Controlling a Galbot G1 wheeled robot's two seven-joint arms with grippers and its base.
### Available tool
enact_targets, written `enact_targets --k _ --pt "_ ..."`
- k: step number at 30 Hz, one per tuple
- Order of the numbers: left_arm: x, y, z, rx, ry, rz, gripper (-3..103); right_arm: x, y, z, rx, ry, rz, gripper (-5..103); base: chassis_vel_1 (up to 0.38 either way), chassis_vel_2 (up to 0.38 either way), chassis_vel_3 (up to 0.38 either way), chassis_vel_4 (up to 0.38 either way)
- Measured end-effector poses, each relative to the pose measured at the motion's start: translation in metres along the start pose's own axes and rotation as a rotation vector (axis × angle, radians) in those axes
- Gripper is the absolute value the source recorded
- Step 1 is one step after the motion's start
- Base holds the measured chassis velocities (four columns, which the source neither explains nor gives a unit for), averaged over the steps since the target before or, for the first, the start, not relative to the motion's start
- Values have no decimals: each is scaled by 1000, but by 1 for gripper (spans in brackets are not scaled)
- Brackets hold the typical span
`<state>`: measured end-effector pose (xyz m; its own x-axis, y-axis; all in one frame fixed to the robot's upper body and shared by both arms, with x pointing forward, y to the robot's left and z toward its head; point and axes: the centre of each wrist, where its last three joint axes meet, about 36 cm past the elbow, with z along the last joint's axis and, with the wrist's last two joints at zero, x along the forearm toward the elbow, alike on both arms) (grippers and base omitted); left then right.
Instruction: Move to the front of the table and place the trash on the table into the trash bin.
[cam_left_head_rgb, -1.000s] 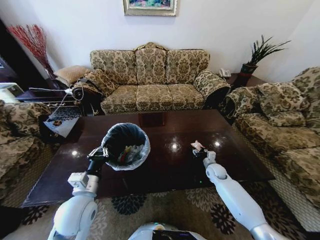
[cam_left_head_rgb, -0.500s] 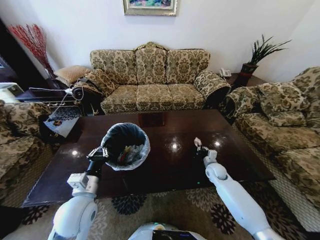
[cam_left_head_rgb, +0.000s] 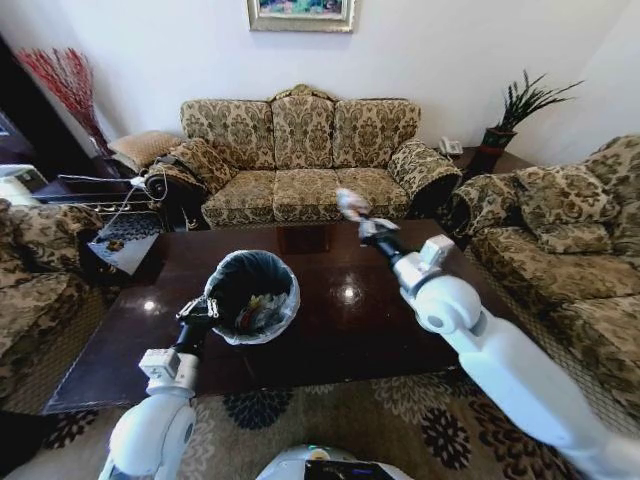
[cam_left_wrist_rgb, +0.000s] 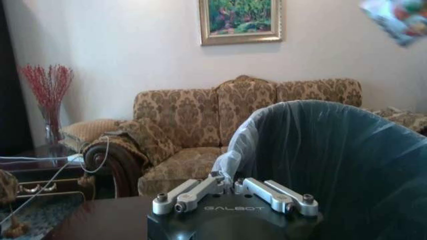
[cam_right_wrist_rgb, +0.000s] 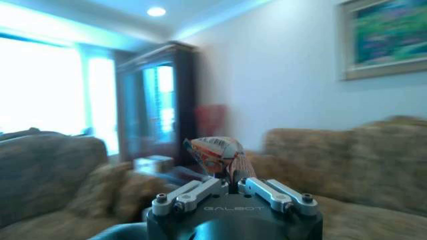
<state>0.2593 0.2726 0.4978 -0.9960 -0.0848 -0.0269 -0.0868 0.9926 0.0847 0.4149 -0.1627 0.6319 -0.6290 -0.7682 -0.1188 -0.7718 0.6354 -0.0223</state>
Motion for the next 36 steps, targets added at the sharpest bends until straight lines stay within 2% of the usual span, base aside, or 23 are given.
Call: enact_targets --k 2,3,6,9,12,16,17,20,21,25,26,27,29,32,33,34,36 --pt "-1 1 2 -2 4 0 3 -13 14 -4 6 -2 -94 0 0 0 0 0" --pt "-1 1 2 -2 4 0 3 -13 14 -4 6 -2 -94 0 0 0 0 0" --pt "-3 2 4 -3 5 -2 3 -34 42 6 -26 48 -221 0 0 0 0 0" --pt "-5 2 3 -1 3 -4 3 -42 51 23 -8 108 -251 0 0 0 0 0" --pt "-6 3 2 -1 -1 -5 3 -48 54 38 8 147 -259 10 0 0 0 0" --pt "-8 5 0 3 -1 -7 3 -62 51 46 28 151 -239 32 0 0 0 0" --pt "-8 5 0 3 -1 -7 3 -62 51 46 28 151 -239 32 0 0 0 0" --pt "-8 5 0 6 -1 -7 3 -71 47 35 41 108 -228 43 0 0 0 0" --pt "-8 5 0 6 -1 -7 3 -71 47 35 41 108 -228 43 0 0 0 0" --pt "-8 5 -1 8 -3 -9 3 -74 33 13 43 28 -159 65 0 0 0 0" --pt "-8 5 -1 8 -3 -9 3 -74 33 13 43 28 -159 65 0 0 0 0" --pt "-9 6 -1 10 -5 -11 3 -69 27 5 50 5 -118 70 0 0 0 0" --pt "-9 6 -2 11 -7 -12 3 -65 24 2 55 -7 -90 70 0 0 0 0" --pt "-10 7 -3 16 -11 -12 3 -40 12 -1 70 -3 22 86 0 0 0 0" --pt "-10 8 -4 13 -13 -10 3 -22 8 0 95 20 72 91 0 0 0 0" --pt "-10 8 -4 13 -13 -10 3 -22 8 0 95 20 72 91 0 0 0 0" --pt "-7 8 -7 10 -17 -9 3 -7 6 2 115 45 94 99 0 0 0 0"
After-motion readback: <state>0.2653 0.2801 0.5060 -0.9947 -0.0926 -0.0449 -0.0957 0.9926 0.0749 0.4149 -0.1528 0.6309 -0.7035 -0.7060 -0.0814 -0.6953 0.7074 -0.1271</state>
